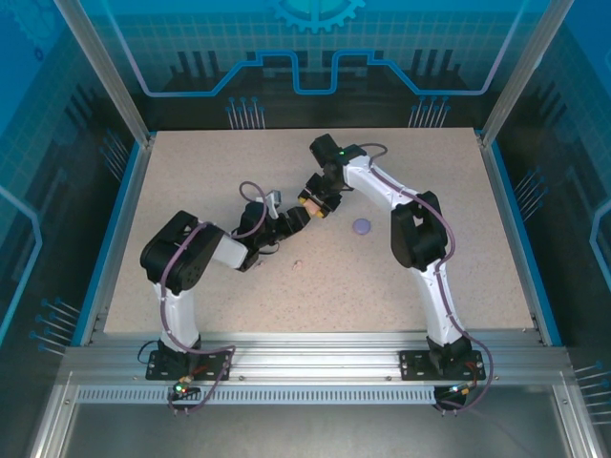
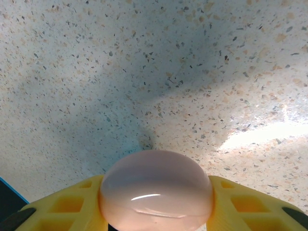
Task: Insert the wireless bluetooth earbuds into the charging case
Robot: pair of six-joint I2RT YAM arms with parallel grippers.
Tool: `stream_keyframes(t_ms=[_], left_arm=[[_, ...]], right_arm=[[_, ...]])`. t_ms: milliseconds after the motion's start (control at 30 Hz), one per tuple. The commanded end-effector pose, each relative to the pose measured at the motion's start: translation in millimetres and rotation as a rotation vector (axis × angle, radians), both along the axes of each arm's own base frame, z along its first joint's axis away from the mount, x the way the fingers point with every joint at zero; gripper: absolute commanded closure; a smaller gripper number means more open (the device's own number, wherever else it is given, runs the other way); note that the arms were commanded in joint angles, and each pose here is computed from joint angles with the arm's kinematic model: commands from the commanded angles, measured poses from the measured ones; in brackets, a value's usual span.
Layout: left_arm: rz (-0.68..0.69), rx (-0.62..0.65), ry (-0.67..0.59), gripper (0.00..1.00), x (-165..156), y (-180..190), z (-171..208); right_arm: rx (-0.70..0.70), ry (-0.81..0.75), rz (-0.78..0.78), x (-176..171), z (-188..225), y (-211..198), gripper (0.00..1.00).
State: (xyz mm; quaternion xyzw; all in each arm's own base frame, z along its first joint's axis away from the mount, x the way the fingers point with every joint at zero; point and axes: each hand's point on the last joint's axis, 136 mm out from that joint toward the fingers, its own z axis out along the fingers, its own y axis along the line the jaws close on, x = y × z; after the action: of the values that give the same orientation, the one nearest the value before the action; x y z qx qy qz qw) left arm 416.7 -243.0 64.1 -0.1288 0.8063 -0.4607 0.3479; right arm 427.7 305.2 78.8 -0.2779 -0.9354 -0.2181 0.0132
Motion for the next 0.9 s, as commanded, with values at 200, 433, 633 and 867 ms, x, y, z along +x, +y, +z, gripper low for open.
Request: stream_keyframes(t_ms=[200, 433, 633, 867], left_arm=[[0.026, -0.043, -0.066, 0.39, 20.5, -11.1, 18.1], [0.022, -0.044, -0.067, 0.54, 20.5, -12.7, 16.9], [0.027, -0.046, -0.065, 0.61, 21.1, -12.1, 16.7], [0.029, -0.055, -0.063, 0.80, 20.8, -13.1, 17.4]], right_arm=[[0.052, -0.022, 0.016, -3.8, 25.8, 15.6, 0.60], [0.049, -0.020, 0.016, -4.5, 24.3, 16.5, 0.60], [0.046, -0.021, 0.016, -4.8, 24.0, 16.8, 0.60], [0.047, -0.019, 0.011, -3.9, 22.2, 17.6, 0.60]])
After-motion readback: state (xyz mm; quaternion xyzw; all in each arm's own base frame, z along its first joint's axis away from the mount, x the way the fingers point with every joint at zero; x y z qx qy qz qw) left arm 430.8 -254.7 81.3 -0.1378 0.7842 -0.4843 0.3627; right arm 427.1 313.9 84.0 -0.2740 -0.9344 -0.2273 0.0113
